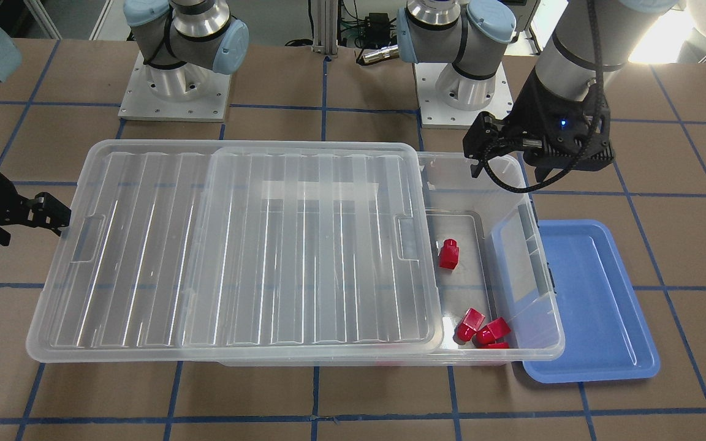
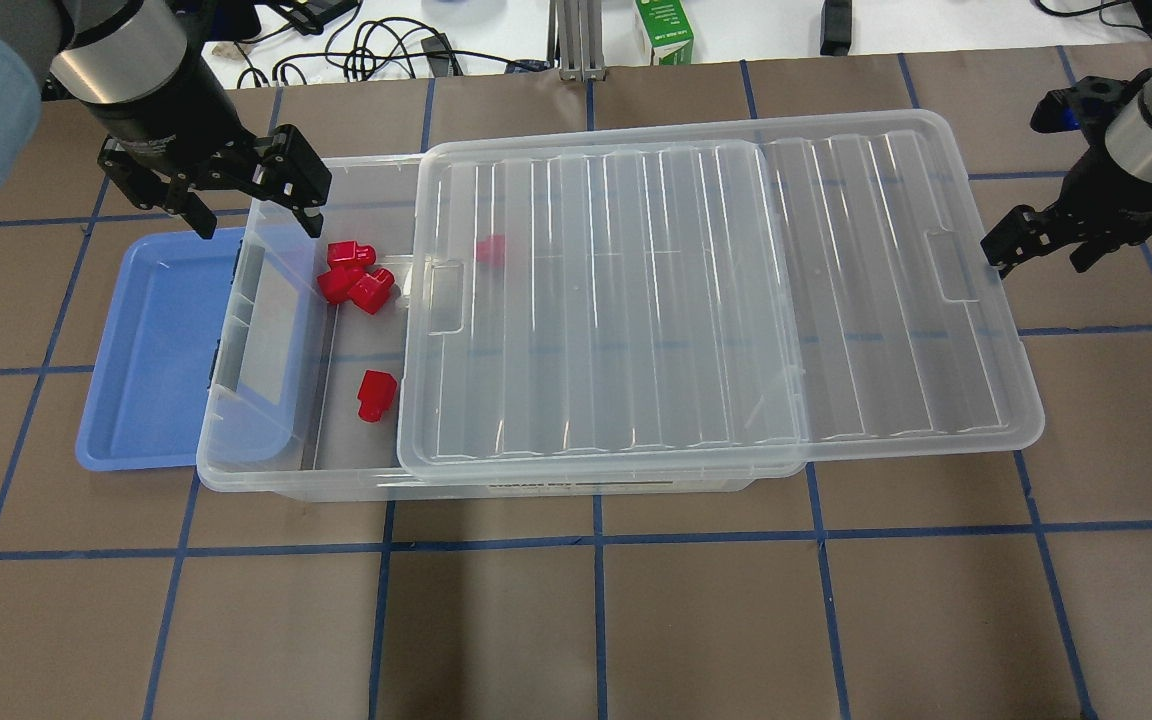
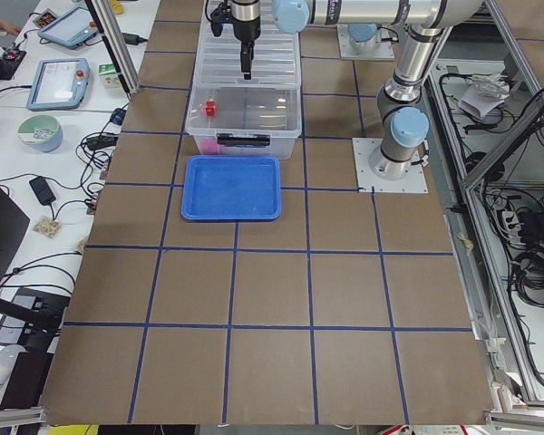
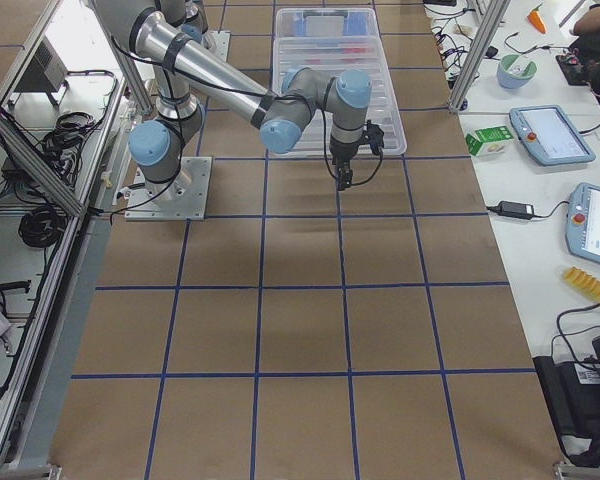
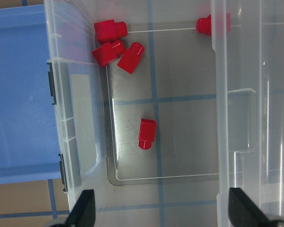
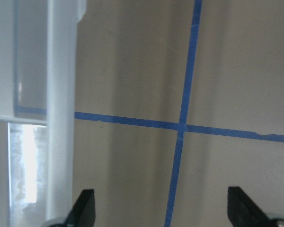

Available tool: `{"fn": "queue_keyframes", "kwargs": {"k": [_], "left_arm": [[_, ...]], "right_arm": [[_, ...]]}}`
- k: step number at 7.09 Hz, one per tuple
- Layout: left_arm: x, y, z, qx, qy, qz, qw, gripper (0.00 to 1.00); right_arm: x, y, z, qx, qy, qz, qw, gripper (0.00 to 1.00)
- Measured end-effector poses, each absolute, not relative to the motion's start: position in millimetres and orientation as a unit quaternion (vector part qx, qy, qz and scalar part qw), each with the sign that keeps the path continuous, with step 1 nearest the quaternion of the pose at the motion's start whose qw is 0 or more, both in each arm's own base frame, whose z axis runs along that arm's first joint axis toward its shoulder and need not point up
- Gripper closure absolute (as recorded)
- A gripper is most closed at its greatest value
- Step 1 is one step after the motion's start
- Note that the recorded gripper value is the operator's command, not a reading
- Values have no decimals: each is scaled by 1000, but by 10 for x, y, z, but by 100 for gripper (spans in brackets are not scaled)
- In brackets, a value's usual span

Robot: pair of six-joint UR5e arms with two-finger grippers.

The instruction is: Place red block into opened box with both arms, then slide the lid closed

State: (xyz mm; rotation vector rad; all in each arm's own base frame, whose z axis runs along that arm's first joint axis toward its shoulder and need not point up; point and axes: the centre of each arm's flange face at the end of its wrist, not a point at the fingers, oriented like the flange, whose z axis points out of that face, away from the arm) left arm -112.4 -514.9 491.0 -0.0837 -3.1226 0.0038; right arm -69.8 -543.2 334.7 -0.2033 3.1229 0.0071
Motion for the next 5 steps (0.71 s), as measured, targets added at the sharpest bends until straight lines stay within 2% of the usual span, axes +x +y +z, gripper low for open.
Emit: {"fn": "queue_keyframes", "kwargs": {"k": [5], "left_arm": [[-1124,-5141,4958,-27,-1000,5,9,0]], "right_arm": [[116,-5480,3351,-84,996,2,8,0]]}}
